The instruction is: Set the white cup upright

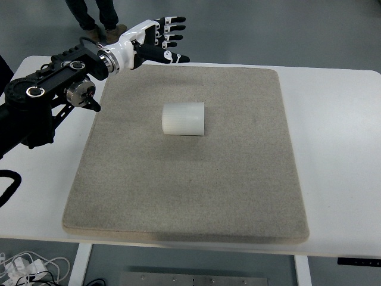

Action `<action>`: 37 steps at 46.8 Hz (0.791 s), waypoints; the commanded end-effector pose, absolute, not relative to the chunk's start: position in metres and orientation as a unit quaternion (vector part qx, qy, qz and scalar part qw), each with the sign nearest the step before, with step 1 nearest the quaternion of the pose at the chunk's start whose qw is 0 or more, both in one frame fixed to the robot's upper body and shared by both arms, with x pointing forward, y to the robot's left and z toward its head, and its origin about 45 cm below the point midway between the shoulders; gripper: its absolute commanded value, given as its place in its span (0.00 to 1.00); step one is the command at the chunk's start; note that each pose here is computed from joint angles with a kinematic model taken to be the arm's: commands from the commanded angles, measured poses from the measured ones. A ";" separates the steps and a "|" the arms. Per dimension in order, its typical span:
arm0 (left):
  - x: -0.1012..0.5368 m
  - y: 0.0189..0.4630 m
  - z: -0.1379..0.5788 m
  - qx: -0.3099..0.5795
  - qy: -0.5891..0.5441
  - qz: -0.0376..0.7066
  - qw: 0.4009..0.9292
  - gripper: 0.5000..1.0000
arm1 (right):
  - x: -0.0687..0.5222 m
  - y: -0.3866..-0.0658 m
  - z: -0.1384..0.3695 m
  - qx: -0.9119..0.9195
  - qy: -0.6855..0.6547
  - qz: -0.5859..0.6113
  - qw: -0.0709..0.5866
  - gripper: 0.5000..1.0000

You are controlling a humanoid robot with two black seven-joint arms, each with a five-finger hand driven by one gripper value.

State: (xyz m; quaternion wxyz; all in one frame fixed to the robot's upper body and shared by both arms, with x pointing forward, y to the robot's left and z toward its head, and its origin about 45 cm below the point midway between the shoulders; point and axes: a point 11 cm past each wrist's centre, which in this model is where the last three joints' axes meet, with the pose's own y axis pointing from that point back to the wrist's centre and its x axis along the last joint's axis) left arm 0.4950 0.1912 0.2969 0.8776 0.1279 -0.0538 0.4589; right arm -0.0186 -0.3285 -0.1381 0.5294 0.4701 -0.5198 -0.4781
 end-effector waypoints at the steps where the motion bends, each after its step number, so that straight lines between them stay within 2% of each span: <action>1: 0.485 0.187 0.301 0.164 -0.082 0.433 0.882 0.98 | -0.019 -0.329 -0.138 0.470 -0.520 -0.478 0.530 0.90; 14: 0.473 0.169 0.307 0.266 -0.172 0.370 0.873 0.98 | -0.019 -0.329 -0.138 0.470 -0.520 -0.478 0.530 0.90; 26: 0.458 0.155 0.293 0.340 -0.195 0.322 0.862 0.97 | -0.019 -0.329 -0.138 0.470 -0.520 -0.478 0.530 0.90; 37: 0.458 0.145 0.291 0.370 -0.217 0.304 0.851 0.96 | -0.019 -0.329 -0.138 0.470 -0.520 -0.478 0.530 0.90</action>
